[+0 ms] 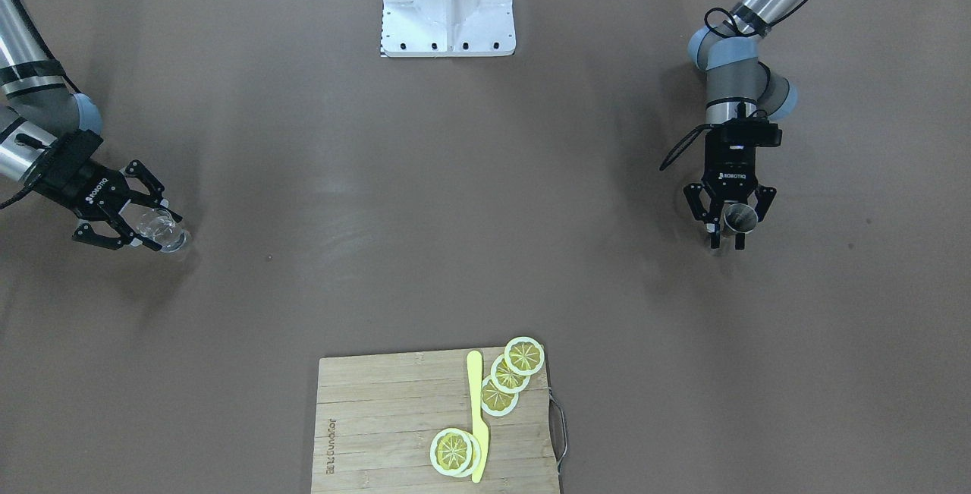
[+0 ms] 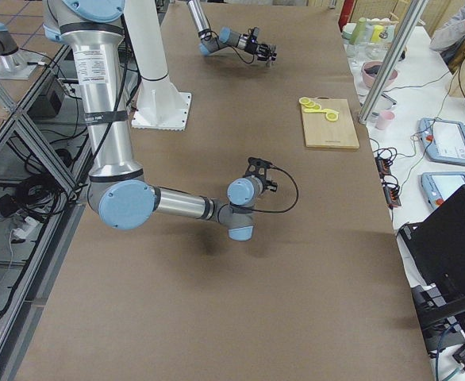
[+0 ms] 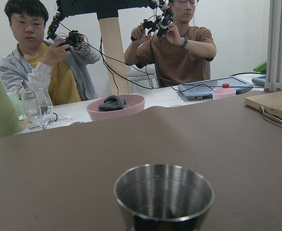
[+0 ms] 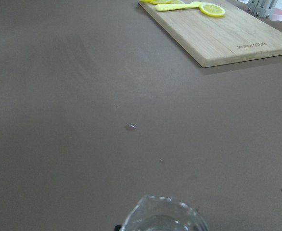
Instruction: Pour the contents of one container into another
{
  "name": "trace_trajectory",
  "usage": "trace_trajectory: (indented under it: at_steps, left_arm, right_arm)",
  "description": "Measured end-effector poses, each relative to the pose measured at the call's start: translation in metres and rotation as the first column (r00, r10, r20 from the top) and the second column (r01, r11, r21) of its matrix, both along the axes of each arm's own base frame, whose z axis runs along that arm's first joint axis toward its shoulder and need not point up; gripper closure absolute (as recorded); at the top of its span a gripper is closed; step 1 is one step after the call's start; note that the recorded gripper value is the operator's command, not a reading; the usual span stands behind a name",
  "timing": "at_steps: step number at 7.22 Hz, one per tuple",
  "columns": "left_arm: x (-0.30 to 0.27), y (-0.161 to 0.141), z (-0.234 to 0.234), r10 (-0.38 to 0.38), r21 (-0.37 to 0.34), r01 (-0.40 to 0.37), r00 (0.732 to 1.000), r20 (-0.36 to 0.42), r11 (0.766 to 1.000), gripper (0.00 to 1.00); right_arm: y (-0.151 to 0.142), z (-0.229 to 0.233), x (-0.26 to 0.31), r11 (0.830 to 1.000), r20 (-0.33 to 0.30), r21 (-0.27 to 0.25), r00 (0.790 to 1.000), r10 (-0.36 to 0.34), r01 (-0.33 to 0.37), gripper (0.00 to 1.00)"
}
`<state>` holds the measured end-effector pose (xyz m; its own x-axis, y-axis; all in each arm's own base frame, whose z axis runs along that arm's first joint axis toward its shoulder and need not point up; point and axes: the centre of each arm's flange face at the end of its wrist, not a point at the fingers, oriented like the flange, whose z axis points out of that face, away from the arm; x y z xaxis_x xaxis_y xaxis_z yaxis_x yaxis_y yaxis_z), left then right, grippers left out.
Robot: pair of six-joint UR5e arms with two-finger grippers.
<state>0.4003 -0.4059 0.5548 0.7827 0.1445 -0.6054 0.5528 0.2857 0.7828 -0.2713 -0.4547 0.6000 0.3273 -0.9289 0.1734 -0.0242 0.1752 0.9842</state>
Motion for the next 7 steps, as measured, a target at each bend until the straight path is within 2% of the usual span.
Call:
trace_trajectory:
  at_steps: [2, 3, 4, 7]
  left_arm:
    - [0.0003, -0.0002, 0.0000, -0.001, 0.001, 0.001, 1.000, 0.002, 1.000, 0.35]
    - [0.0001, -0.0002, 0.0004, -0.001, 0.001, 0.001, 1.000, 0.003, 1.000, 0.11]
    - [-0.0003, 0.0000, 0.0012, -0.001, 0.001, 0.001, 1.000, 0.006, 1.000, 0.02]
    - [-0.0017, 0.0005, 0.0028, -0.001, 0.002, 0.001, 1.000, 0.013, 1.000, 0.02]
  right_arm:
    - [-0.0003, -0.0004, 0.0010, 1.000, 0.004, 0.001, 1.000, 0.004, -0.004, 0.54]
    - [-0.0009, -0.0012, 0.0010, 1.000, 0.006, -0.001, 1.000, 0.007, -0.007, 0.52]
    - [-0.0016, -0.0021, 0.0008, 1.000, 0.009, -0.003, 1.000, 0.010, -0.010, 0.52]
    - [-0.0028, -0.0036, 0.0003, 1.000, 0.015, -0.011, 1.000, 0.014, -0.014, 0.49]
